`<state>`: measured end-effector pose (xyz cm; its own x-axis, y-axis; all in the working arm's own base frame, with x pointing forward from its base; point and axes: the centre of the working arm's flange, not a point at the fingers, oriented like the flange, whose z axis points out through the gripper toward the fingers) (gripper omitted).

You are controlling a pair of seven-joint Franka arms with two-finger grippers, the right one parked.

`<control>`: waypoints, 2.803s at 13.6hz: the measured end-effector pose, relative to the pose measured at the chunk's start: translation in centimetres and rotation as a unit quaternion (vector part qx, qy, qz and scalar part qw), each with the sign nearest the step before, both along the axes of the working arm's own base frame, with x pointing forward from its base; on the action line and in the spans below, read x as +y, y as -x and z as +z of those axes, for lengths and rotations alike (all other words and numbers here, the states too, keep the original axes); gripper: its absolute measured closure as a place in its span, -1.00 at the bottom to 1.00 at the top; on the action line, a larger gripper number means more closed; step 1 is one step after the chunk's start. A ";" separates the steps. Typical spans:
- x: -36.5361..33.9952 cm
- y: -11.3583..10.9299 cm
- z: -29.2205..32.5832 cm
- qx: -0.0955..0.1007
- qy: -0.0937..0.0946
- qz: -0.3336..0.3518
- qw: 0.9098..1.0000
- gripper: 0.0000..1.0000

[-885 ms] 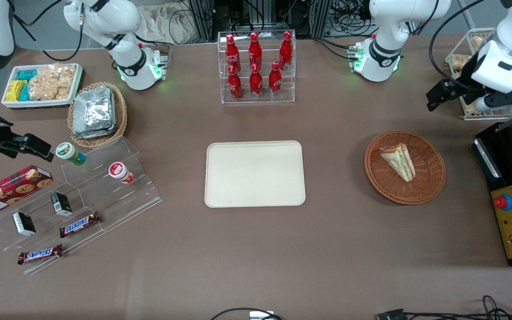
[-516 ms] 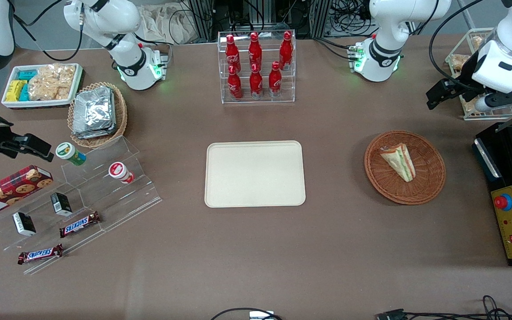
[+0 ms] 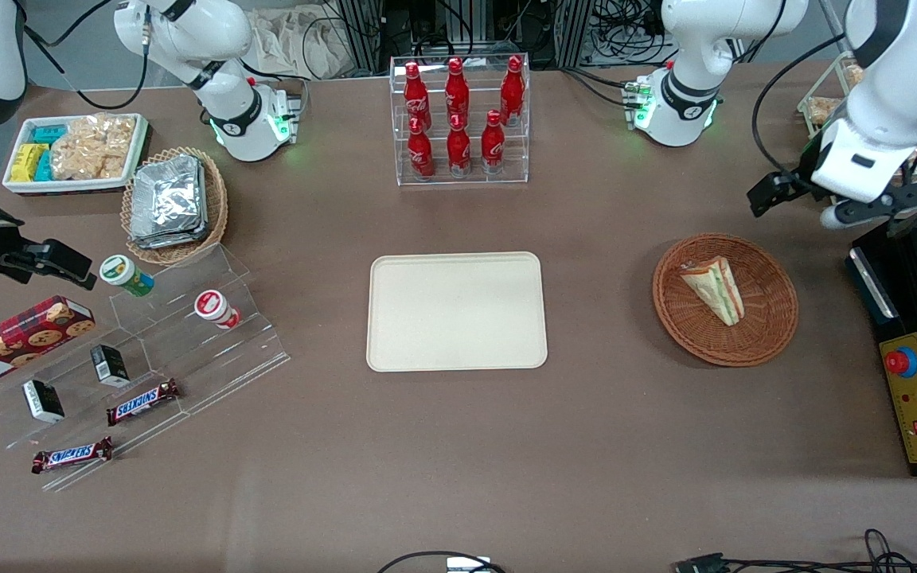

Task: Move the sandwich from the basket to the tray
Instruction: 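Move the left gripper over the wrapped sandwich in the wicker basket, then lower the left gripper and close it on the wrapped sandwich, then lift the sandwich up out of the basket with the left gripper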

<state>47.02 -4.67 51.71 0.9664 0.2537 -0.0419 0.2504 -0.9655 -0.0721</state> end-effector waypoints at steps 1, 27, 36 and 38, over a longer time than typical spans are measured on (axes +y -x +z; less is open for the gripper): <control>0.4 0.1 -1.9 -0.007 0.001 0.008 1.000 -1.00; 3.0 1.7 -28.7 -0.059 0.017 0.072 0.996 0.37; 2.3 0.2 -12.1 -0.009 0.006 0.069 0.998 0.62; 1.9 -0.7 -4.6 0.008 0.002 0.063 0.998 0.62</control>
<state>47.70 -2.80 47.15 0.9259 0.3732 -0.0586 0.3688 -0.9266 -0.0736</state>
